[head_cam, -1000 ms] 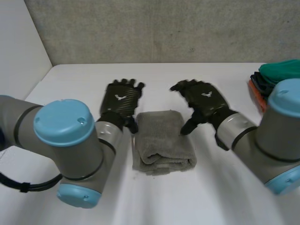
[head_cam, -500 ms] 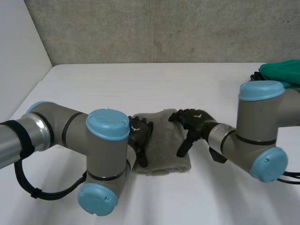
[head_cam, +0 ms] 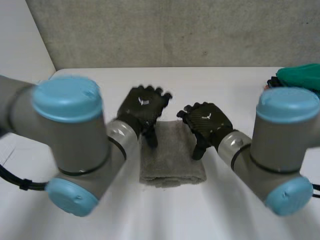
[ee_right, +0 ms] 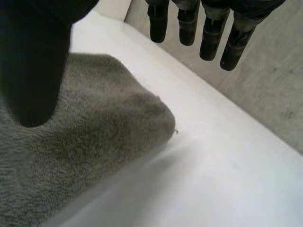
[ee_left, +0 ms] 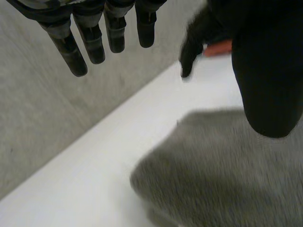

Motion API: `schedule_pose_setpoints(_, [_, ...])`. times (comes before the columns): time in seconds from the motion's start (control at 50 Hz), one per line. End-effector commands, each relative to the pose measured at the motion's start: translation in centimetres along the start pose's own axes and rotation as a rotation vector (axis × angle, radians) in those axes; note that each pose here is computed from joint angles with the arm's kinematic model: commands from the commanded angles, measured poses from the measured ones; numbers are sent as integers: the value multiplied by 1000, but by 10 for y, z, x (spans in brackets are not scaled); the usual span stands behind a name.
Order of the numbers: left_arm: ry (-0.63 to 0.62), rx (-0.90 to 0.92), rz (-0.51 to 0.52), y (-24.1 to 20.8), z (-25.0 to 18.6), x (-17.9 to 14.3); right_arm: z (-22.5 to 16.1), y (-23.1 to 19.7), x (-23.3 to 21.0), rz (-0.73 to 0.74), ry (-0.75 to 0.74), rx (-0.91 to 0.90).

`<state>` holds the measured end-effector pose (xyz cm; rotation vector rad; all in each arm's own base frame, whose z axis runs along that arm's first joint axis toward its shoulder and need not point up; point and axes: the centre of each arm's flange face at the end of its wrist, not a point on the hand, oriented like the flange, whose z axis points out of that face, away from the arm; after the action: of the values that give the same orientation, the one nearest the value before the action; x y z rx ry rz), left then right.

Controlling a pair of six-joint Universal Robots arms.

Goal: Fold the laundry.

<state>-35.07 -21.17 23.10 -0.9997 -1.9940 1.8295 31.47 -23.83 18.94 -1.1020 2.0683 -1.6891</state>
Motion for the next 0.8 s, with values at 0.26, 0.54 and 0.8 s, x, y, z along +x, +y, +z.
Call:
schedule_pose_setpoints(0.26, [180, 81, -118, -41, -25, -22, -2, 65, -61, -58, -33, 19])
schedule_pose_setpoints(0.54, [186, 81, -122, -40, -25, -21, 45, 51, -51, -74, 24, 123])
schedule_pose_setpoints(0.8, [184, 80, -149, -41, -25, -22, 55, 46, -55, -71, -135, 157])
